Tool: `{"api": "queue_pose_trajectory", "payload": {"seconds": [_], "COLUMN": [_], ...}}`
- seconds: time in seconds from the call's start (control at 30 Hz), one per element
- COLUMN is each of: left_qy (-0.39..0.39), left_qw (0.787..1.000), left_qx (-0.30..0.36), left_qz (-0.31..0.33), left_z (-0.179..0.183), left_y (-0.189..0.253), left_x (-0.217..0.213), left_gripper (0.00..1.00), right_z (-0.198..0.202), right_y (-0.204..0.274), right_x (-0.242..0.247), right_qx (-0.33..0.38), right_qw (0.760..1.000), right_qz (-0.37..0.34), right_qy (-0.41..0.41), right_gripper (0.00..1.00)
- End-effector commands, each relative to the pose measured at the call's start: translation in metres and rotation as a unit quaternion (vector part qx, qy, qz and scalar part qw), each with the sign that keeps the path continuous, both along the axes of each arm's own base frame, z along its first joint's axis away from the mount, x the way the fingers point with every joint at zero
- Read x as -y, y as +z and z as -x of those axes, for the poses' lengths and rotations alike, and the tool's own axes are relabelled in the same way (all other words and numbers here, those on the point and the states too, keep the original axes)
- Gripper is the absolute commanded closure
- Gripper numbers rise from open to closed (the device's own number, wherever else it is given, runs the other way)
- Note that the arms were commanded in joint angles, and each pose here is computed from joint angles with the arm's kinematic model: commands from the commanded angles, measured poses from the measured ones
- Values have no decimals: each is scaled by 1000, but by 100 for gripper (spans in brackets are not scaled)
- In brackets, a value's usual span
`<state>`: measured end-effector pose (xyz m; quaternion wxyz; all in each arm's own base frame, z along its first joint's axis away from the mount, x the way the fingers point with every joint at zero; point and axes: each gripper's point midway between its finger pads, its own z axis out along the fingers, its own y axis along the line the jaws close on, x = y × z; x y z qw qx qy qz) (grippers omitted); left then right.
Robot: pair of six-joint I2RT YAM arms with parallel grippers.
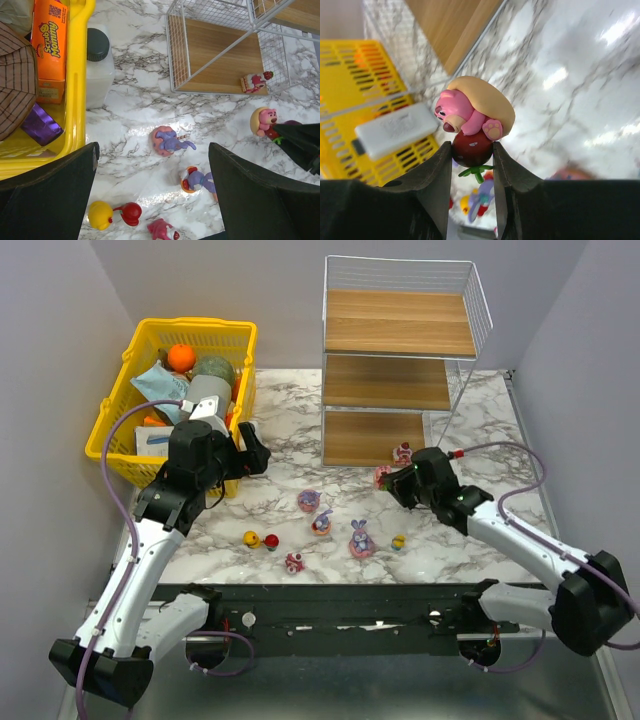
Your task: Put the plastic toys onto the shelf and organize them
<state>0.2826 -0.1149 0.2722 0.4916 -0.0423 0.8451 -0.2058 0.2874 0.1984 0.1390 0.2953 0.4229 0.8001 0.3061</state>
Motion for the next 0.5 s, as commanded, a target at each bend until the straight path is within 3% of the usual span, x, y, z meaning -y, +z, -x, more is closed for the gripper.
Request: {"api": "queue_pose_trajectory", "payload": {"seconds": [0.0, 0.27, 0.47], "left_qy": [9, 11, 21], "left_qw": [1000, 1000, 1000], "left_qx": [2, 5, 4], "left_qz": [-3, -6, -18], "left_z": [-2, -4, -7], "left_y": [4, 7, 7], "left_x": [-2, -3, -8], "left_gripper": [1, 1, 1], "right_z": [-35, -83, -93], "right_y": [4, -4, -19], "right_x": [6, -13, -13], "right_qx": [27, 45, 19], "right_qw": [997, 990, 994], "right_qz": [58, 95, 78], "right_qy": [51, 99, 70], "right_gripper": [87, 88, 89]}}
